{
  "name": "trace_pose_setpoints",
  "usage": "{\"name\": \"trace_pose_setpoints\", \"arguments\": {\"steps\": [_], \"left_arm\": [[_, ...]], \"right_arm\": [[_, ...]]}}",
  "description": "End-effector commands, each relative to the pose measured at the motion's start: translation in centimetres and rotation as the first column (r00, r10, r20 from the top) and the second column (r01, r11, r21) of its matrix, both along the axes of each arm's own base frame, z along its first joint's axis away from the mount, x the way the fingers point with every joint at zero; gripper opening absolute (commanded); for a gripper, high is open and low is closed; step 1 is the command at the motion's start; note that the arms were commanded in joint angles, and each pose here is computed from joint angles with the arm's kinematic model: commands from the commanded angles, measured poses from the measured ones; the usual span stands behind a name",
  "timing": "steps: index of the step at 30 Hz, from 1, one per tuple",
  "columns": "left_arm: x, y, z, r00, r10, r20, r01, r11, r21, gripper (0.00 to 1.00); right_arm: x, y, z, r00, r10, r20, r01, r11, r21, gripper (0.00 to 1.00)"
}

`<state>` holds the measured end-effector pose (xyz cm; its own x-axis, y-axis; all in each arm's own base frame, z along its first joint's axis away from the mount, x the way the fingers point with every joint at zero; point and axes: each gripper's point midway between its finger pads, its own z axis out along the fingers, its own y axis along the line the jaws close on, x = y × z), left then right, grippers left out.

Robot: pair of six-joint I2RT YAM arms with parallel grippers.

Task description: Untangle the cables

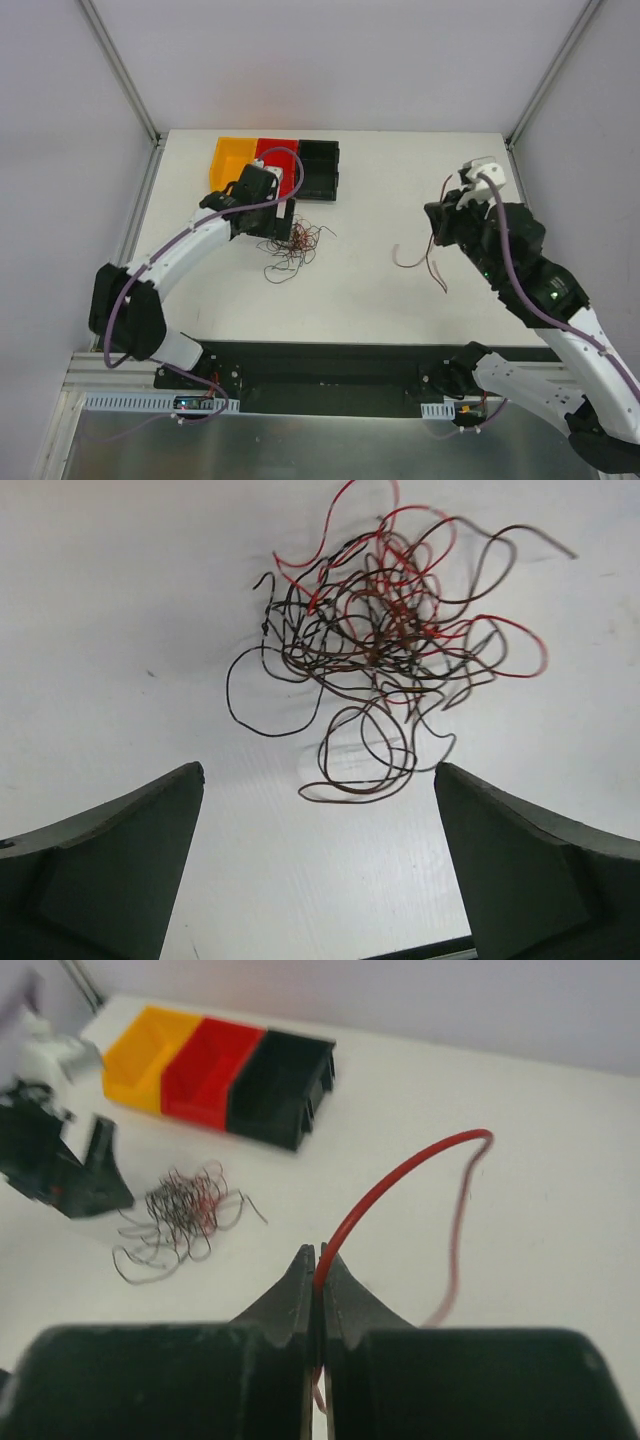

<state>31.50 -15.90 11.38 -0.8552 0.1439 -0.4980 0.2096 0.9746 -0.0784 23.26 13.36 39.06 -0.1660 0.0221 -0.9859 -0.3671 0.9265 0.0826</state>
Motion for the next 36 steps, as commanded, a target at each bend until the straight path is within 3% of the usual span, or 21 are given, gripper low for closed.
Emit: {"name": "trace_pose_setpoints", "arguments": {"steps": [1, 5, 8, 15, 18, 21, 25, 29, 31, 34, 36], "left_arm": [[-0.2, -1.1, 4.9, 0.974, -0.046, 0.223, 0.061, 0.996, -0.062, 0.99], [-1.6, -3.6, 8.4, 0.919, -0.114, 0.376, 0.21, 0.951, -0.225, 0.99], [-2.4, -4.7, 10.4, 0.881, -0.14, 0.452, 0.291, 0.914, -0.284, 0.99], [-4.1, -6.4, 12.8, 0.815, -0.195, 0.545, 0.431, 0.833, -0.346, 0.99], [-4.3, -6.3, 12.8, 0.804, -0.191, 0.563, 0.438, 0.83, -0.345, 0.99], [-4.2, -6.3, 12.7, 0.805, -0.185, 0.563, 0.432, 0.834, -0.344, 0.99], [-4.2, -6.6, 12.5, 0.813, -0.191, 0.551, 0.436, 0.827, -0.356, 0.98], [-4.2, -6.7, 12.5, 0.817, -0.188, 0.545, 0.433, 0.825, -0.364, 0.98], [-4.4, -6.7, 12.2, 0.82, -0.193, 0.539, 0.433, 0.825, -0.364, 0.98], [-4.4, -7.0, 12.1, 0.819, -0.197, 0.538, 0.434, 0.827, -0.358, 0.98], [-4.5, -7.1, 12.2, 0.819, -0.2, 0.538, 0.439, 0.822, -0.363, 0.98]], "right_arm": [[-0.7, 0.0, -5.4, 0.994, -0.012, -0.107, 0.014, 1.0, 0.019, 0.0], [-1.8, 0.9, -9.2, 0.985, 0.035, -0.168, -0.019, 0.995, 0.097, 0.0], [-2.3, 0.0, -10.4, 0.974, 0.002, -0.226, 0.011, 0.998, 0.056, 0.0], [-2.8, -3.1, -9.5, 0.956, -0.114, -0.272, 0.08, 0.988, -0.132, 0.01], [-2.6, -3.5, -9.8, 0.954, -0.136, -0.267, 0.096, 0.983, -0.157, 0.05], [-2.1, -1.4, -11.5, 0.949, -0.069, -0.308, 0.027, 0.99, -0.139, 0.1], [-1.5, 4.9, -16.4, 0.883, 0.102, -0.457, -0.111, 0.994, 0.006, 0.11], [-0.8, 10.6, -20.6, 0.808, 0.265, -0.526, -0.191, 0.963, 0.191, 0.15], [-0.3, 11.3, -22.6, 0.773, 0.249, -0.584, -0.179, 0.968, 0.175, 0.22], [-0.1, 11.5, -24.4, 0.71, 0.203, -0.674, -0.19, 0.977, 0.094, 0.41], [0.1, 11.0, -24.6, 0.705, 0.168, -0.689, -0.191, 0.981, 0.043, 0.49]]}}
